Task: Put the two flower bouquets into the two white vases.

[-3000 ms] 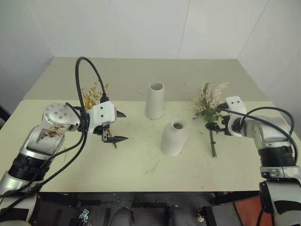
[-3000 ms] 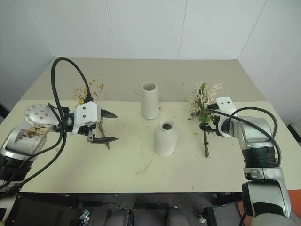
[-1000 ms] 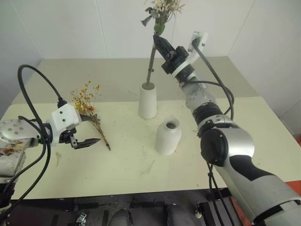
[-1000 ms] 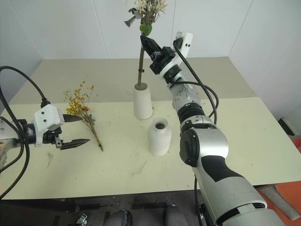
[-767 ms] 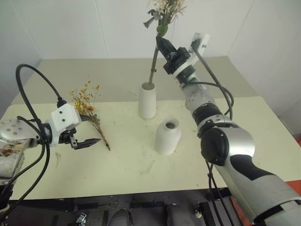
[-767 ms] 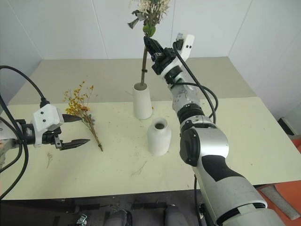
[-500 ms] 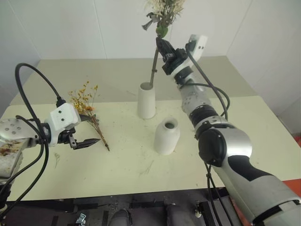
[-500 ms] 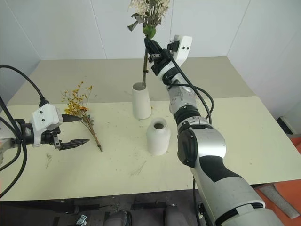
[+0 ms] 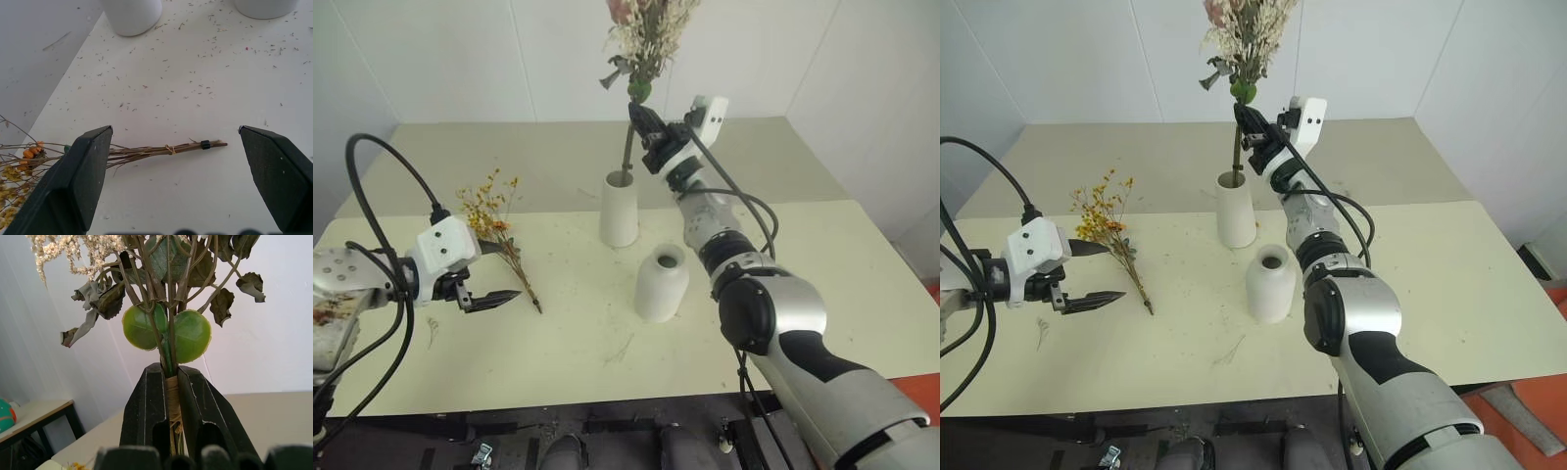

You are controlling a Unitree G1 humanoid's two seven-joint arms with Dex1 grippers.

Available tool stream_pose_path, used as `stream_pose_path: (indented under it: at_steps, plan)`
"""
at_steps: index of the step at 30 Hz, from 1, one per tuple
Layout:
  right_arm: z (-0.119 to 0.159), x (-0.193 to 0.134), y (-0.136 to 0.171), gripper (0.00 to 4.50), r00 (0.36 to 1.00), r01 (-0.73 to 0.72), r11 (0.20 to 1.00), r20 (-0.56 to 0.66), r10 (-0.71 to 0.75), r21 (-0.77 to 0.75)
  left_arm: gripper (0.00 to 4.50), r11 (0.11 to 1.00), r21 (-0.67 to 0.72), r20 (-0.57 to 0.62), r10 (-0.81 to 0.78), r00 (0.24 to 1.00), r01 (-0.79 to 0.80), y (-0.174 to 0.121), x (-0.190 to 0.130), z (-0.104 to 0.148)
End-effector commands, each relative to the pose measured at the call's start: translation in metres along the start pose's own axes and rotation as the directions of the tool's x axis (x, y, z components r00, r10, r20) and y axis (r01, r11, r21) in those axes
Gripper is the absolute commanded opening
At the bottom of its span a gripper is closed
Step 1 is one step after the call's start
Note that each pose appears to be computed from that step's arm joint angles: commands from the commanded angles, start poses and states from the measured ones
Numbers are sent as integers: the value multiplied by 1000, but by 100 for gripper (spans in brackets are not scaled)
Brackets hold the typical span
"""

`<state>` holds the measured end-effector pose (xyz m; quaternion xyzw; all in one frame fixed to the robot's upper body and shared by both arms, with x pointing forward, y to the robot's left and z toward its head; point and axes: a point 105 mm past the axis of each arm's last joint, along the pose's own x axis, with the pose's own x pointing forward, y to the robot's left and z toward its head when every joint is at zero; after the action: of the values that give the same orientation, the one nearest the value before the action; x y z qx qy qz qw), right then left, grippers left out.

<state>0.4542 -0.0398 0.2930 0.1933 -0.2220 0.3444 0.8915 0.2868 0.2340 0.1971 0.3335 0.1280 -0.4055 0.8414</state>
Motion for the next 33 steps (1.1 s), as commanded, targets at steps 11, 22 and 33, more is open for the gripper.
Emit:
stream_pose_path:
  at_steps: [11, 22, 33]
  plan:
    - [2, 4, 21, 52, 992, -119, 991, 22, 121, -55, 450, 998, 43, 43, 49, 998, -51, 8, -11, 13]
    - [6, -4, 24, 426, 977, -205, 978, 59, 206, -27, 450, 997, 45, 43, 58, 997, -60, 13, -12, 12]
    - [12, -23, 13, 447, 959, -263, 965, 107, 263, -9, 450, 996, 64, 55, 59, 997, -62, 20, -9, 13]
